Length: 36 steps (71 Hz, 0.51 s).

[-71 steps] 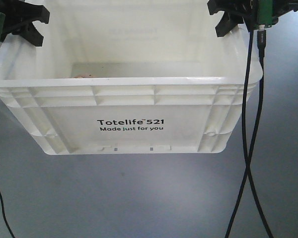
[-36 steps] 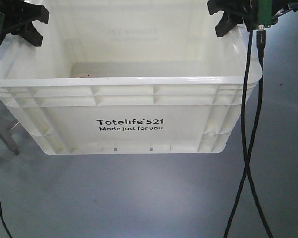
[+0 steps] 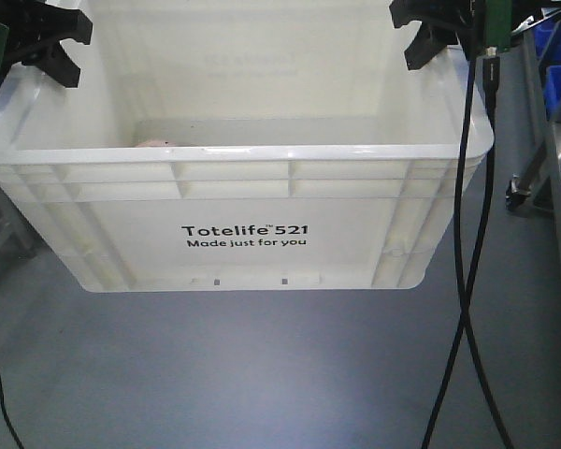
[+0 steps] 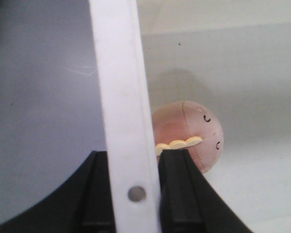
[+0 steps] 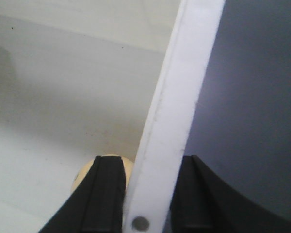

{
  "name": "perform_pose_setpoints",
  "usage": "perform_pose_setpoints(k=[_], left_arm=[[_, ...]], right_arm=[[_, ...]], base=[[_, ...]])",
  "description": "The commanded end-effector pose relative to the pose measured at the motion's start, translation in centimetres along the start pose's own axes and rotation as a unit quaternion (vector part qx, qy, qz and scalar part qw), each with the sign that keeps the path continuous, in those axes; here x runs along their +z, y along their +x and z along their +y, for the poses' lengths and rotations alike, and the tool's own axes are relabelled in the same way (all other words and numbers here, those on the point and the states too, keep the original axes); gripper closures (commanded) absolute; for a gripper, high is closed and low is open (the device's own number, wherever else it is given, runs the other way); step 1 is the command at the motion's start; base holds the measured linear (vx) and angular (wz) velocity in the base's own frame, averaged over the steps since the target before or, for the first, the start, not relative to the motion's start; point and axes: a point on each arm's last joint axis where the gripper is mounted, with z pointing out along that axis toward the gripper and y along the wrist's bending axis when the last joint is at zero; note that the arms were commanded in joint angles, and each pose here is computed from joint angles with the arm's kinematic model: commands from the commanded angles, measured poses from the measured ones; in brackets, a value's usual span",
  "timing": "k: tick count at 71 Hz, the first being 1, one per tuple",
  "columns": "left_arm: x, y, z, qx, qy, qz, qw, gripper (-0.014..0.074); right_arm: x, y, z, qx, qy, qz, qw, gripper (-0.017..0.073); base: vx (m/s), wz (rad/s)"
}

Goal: Place moving items into box and shelve
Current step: 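Hold the crate with both grippers while the base turns toward the blue-bin shelf, then hold the crate with both grippers while the base drives along the shelf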

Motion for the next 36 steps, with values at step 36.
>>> perform_pose_setpoints(k=[36], left_arm=[[-3.97, -0.91, -2.43, -0.007, 0.086, -0.102, 0.991, 0.061]], right_arm=[[-4.17, -0.73, 2.72, -0.013, -0.085, -0.093, 0.992, 0.0571]], base=[[0.38, -0.36]])
